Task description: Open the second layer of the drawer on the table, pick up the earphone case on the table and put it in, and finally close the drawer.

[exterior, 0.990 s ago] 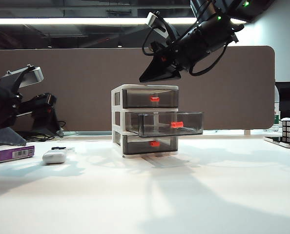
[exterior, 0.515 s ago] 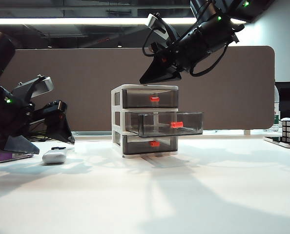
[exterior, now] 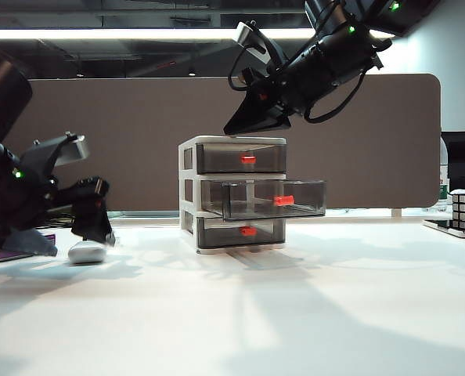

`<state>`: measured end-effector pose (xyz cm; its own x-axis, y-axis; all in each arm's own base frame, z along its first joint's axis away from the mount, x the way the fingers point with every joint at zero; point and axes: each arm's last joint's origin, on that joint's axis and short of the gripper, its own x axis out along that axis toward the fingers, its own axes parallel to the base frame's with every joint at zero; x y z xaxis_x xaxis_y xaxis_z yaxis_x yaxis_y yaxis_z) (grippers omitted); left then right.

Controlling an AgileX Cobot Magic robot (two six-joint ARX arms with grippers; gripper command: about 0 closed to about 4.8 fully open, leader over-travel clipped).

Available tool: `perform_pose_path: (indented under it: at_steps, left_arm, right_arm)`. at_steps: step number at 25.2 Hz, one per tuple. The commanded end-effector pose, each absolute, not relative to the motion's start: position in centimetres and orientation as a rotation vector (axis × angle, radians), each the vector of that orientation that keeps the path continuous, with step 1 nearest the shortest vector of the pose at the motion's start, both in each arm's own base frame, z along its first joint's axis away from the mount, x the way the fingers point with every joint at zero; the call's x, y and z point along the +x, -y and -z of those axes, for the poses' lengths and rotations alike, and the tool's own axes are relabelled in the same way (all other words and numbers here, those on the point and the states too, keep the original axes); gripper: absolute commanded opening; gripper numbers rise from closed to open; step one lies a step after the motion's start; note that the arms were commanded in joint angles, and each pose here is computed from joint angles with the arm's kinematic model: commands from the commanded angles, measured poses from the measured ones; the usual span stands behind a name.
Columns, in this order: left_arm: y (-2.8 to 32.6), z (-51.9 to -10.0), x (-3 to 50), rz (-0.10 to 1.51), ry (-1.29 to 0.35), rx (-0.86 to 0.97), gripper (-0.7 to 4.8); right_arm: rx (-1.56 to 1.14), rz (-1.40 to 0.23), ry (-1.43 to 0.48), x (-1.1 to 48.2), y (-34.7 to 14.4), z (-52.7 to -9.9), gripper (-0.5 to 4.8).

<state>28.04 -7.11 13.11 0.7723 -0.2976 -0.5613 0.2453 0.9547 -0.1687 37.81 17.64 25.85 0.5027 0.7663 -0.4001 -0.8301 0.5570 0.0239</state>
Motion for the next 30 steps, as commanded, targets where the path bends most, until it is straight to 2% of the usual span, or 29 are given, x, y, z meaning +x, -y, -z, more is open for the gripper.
perform_pose_path:
  at_steps: [1,9,11,18,20,21,26,28,29,30]
  left_arm:
    - [7.3,-12.8,28.4,0.301,-0.633,-0.08,4.79]
    - [7.5,-11.7,29.2,0.299,-0.67,-0.083,4.78]
    - [7.7,-11.7,29.2,0.309,-0.672,-0.082,4.29]
    - [8.5,-11.6,28.9,0.335,-0.685,-0.072,4.27]
    - [8.5,-11.6,28.8,0.335,-0.697,-0.072,3.52]
    - [8.4,-11.5,28.7,0.333,-0.709,-0.071,2.97]
    - [8.4,-11.4,28.7,0.329,-0.715,-0.068,2.9]
    - [8.4,-11.4,28.7,0.329,-0.714,-0.068,2.55]
    - [8.4,-11.4,28.7,0.329,-0.714,-0.068,2.01]
    - [8.4,-11.4,28.7,0.33,-0.712,-0.068,1.81]
  right_arm:
    - [-0.178,-0.976,-0.364,37.8,-17.7,-26.4,-0.04]
    - [-0.178,-0.975,-0.364,37.8,-17.7,-26.4,-0.04]
    - [-0.178,-0.974,-0.364,37.8,-17.7,-26.4,-0.04]
    - [-0.179,-0.971,-0.364,37.8,-17.7,-26.4,-0.03]
    - [-0.179,-0.971,-0.364,37.8,-17.7,-26.4,-0.03]
    - [-0.18,-0.968,-0.365,37.8,-17.7,-26.4,-0.04]
    - [-0.18,-0.968,-0.365,37.8,-17.7,-26.4,-0.04]
    - [-0.18,-0.967,-0.365,37.8,-17.7,-26.4,-0.03]
    - [-0.182,-0.959,-0.366,37.8,-17.7,-26.4,-0.03]
    - [-0.184,-0.955,-0.366,37.8,-17.7,-26.4,-0.04]
